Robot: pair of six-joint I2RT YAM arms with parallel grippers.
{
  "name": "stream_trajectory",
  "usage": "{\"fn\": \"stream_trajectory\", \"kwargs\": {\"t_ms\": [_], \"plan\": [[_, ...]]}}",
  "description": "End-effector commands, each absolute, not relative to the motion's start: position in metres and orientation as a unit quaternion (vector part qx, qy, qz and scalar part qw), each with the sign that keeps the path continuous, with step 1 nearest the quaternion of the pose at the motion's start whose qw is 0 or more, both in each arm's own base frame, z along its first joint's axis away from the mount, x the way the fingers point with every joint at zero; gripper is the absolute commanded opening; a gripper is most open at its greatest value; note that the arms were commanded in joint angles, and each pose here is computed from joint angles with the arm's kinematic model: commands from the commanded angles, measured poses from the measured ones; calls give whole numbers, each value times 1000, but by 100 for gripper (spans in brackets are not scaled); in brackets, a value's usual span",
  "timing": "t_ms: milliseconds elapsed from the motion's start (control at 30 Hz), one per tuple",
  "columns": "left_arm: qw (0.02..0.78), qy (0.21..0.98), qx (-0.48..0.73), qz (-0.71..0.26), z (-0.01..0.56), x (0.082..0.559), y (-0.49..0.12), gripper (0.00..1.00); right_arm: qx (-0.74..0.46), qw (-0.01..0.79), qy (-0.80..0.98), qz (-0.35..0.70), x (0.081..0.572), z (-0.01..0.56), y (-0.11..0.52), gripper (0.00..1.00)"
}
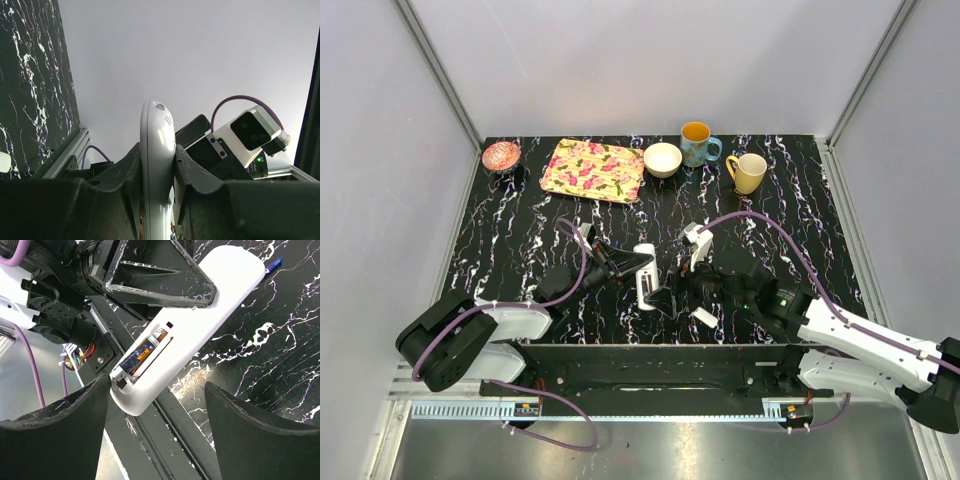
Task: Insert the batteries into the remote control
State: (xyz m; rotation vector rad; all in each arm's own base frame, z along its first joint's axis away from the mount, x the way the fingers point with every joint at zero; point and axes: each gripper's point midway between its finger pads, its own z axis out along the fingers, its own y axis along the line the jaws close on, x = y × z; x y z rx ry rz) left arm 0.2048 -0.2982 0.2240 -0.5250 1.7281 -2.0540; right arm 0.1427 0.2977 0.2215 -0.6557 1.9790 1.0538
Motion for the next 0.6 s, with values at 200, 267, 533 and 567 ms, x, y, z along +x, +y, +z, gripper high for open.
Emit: {"fn": "stream_trajectory", "kwargs": {"t_ms": [200, 267, 533, 567], "plan": [[275, 451, -60, -847, 336, 166, -273, 0, -242, 407, 779, 412, 156, 226, 300, 78], [276, 448, -57, -849, 339, 165, -272, 0, -239, 406, 779, 413, 158, 226, 299, 78], [277, 443, -45, -851, 343, 161, -273, 0, -226, 396, 780, 429, 164, 225, 300, 77], [277, 443, -44, -851, 344, 161, -273, 0, -227, 392, 780, 432, 163, 224, 301, 77]]}}
